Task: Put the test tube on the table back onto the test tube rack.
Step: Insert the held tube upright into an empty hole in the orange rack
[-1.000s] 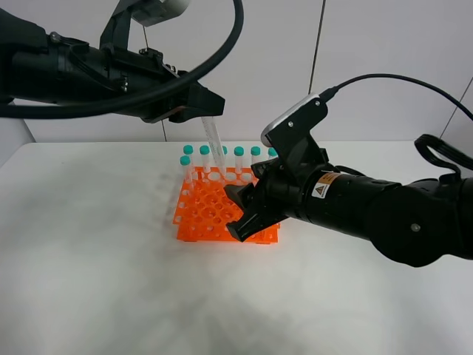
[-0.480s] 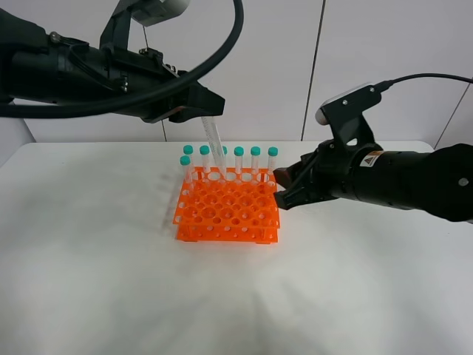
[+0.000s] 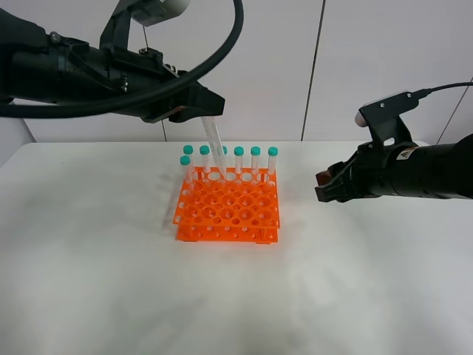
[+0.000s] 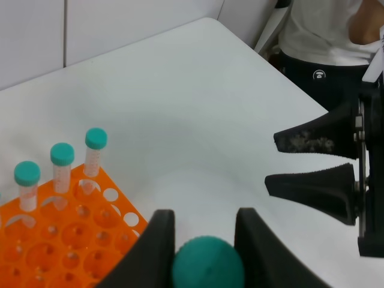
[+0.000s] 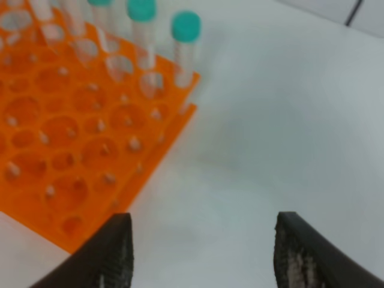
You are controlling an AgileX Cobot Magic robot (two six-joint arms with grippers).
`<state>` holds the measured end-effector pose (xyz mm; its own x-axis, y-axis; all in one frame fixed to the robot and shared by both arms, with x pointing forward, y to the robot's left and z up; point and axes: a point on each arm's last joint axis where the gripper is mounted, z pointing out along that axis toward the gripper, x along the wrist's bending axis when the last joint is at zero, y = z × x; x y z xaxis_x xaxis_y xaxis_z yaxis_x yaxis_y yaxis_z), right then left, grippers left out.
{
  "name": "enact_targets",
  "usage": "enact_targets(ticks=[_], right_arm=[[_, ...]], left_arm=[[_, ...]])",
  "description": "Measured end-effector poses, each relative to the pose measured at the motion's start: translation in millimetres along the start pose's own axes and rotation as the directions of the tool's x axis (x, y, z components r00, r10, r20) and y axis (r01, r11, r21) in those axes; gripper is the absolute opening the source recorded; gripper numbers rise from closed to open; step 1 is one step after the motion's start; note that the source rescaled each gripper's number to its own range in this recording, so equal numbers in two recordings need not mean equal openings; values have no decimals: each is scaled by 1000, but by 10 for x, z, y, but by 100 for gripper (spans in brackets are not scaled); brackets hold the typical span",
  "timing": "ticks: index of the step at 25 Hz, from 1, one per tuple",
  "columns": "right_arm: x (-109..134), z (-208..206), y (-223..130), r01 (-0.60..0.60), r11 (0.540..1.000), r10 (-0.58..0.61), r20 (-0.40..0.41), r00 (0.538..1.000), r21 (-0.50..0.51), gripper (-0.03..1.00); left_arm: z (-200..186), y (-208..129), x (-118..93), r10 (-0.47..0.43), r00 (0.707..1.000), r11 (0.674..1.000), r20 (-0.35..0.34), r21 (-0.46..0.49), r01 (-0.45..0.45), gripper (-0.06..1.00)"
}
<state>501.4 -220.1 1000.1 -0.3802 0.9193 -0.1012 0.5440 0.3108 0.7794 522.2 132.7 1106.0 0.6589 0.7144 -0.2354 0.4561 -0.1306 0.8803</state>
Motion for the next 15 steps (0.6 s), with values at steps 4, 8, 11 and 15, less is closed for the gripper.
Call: enact_targets(ticks=[4,8,11,15], right_arm=[[-119,-18,64,-26,1000,25,19,999,11,47],[-323,-60,143,-98,995,96,63,993,34,47],[-405,-84,186,-125,991,121,96,988,41,47],[-456,-106,198,-159,985,148,148,978,71,47]], left_arm=[[0,0,0,0,1000,1000,0,0,0,0],[0,0,0,0,1000,1000,0,0,0,0],[0,0,0,0,1000,1000,0,0,0,0],[0,0,0,0,1000,1000,0,0,0,0]])
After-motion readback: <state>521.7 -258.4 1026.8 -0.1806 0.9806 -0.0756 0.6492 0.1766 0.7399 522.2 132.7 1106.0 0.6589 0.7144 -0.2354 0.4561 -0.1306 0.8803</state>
